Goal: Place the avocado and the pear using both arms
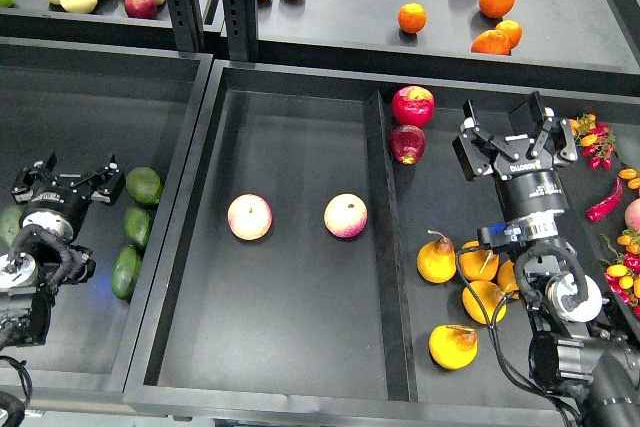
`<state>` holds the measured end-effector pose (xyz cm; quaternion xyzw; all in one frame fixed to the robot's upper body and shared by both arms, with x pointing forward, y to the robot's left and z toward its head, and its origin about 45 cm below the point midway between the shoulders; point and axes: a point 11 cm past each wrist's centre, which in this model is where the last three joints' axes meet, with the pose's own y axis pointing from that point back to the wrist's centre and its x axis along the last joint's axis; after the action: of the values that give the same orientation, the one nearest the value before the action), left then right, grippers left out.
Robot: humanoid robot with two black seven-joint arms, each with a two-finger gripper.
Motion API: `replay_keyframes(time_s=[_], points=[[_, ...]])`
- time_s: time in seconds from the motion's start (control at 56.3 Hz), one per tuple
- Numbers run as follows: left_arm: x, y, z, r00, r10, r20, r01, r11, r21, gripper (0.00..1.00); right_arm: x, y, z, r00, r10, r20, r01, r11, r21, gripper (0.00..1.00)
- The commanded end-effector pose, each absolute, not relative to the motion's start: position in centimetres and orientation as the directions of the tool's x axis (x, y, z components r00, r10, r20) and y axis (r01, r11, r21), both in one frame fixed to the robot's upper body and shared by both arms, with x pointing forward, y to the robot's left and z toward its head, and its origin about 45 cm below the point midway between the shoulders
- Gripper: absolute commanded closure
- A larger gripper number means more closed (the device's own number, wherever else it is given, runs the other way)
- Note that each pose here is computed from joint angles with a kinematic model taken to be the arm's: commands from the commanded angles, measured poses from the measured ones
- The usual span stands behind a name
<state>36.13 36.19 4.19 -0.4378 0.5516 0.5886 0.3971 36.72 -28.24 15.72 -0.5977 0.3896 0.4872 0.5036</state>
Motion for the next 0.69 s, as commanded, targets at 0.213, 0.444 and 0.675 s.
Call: replay_keyframes(time_s=[0.213, 0.444, 0.675], points=[[27.7, 34.4, -0.3, -0.354, -0.120, -0.928, -0.931, -0.054, 0.362, 0.01, 32.5, -31.0, 11.6, 0.119, 0.019, -0.993, -0.987, -0.105, -0.120, 0.00], [23.0, 35.2, -2.8, -0.420, -0.155, -0.894, -0.892, -0.112, 0.438, 0.01, 29.5, -31.6, 8.7, 0.029, 0.015, -0.999, -0.996, -0.088, -0.030, 0.00], [20.9, 34.9, -3.9, -0.454, -0.169, -0.875, -0.872, -0.116, 0.475, 0.01, 28.0, -32.1, 7.4, -0.012, 0.014, -1.000, -0.997, -0.073, 0.011, 0.00]])
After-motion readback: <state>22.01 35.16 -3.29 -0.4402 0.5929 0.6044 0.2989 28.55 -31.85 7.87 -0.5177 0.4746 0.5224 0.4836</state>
